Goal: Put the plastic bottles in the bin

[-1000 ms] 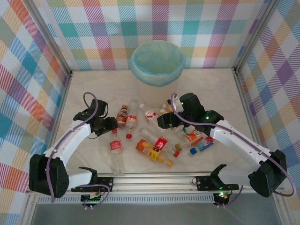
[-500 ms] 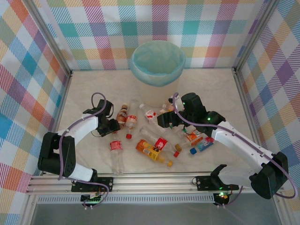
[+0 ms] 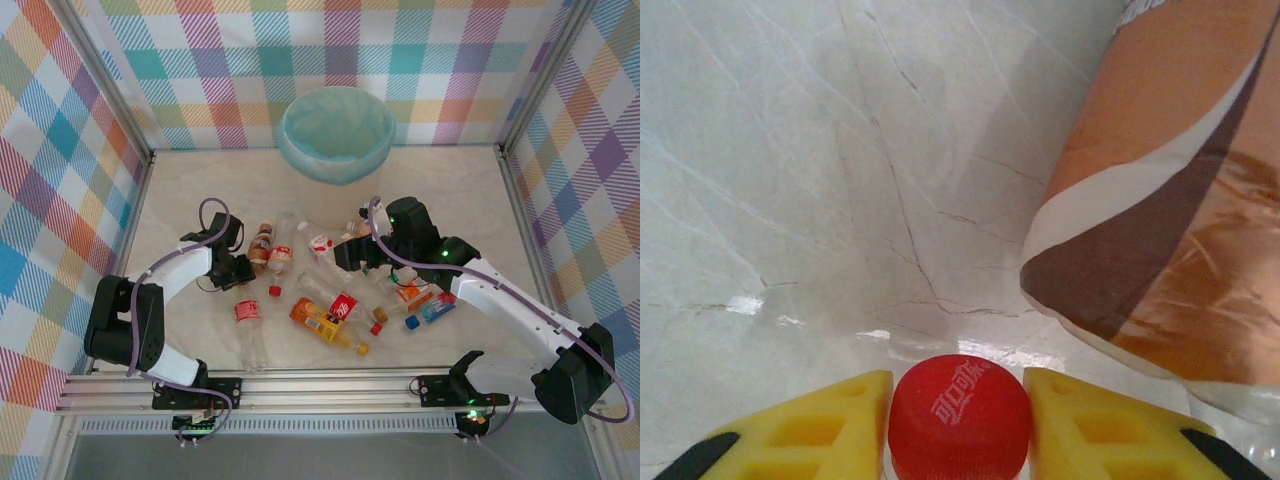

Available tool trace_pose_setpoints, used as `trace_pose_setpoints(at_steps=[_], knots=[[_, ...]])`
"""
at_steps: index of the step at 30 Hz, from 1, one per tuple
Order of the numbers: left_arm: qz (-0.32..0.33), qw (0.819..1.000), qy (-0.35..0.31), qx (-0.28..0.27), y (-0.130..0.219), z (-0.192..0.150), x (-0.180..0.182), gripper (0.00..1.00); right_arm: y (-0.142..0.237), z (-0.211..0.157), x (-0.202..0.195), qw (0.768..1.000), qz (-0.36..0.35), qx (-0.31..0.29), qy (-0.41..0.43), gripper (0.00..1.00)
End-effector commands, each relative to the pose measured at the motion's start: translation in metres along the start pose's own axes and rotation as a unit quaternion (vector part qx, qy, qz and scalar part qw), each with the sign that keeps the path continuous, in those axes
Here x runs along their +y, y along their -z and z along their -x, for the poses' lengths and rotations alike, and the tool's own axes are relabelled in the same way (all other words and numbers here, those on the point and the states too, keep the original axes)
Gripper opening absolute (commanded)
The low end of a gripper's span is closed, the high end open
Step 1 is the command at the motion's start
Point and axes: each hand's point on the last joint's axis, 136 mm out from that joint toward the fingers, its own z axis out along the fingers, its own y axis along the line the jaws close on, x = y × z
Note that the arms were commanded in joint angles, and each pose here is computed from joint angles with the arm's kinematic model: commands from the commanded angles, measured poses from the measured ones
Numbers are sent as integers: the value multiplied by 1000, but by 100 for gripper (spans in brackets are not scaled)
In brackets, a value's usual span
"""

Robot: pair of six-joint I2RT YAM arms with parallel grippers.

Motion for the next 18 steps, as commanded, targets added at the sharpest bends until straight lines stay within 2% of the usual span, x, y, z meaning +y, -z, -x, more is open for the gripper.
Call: trace_pose_setpoints(at_steps=[1, 6, 8, 10, 12, 15, 18], knots=[[6, 1000, -11, -8, 11, -1, 1, 29, 1, 0, 1, 1000, 2, -8, 0, 82], [19, 999, -20, -29, 38, 4, 5, 15, 3, 3, 3, 1000, 1, -14, 2, 82], [20, 999, -23, -40, 57, 4, 6, 12, 6, 6, 4, 1000, 3, -18, 3, 82], [18, 998, -28, -58, 81, 5, 6, 2, 9, 8, 6, 1000, 4, -23, 6, 82], [13, 996, -29, -87, 111, 6, 7, 0, 12, 12, 7, 999, 4, -30, 9, 82], [-11, 985, -29, -168, 172, 15, 5, 0, 20, 20, 11, 999, 3, -48, 17, 82], [-58, 962, -36, -264, 245, 37, -13, 0, 32, 30, 16, 997, 4, -70, 28, 81]])
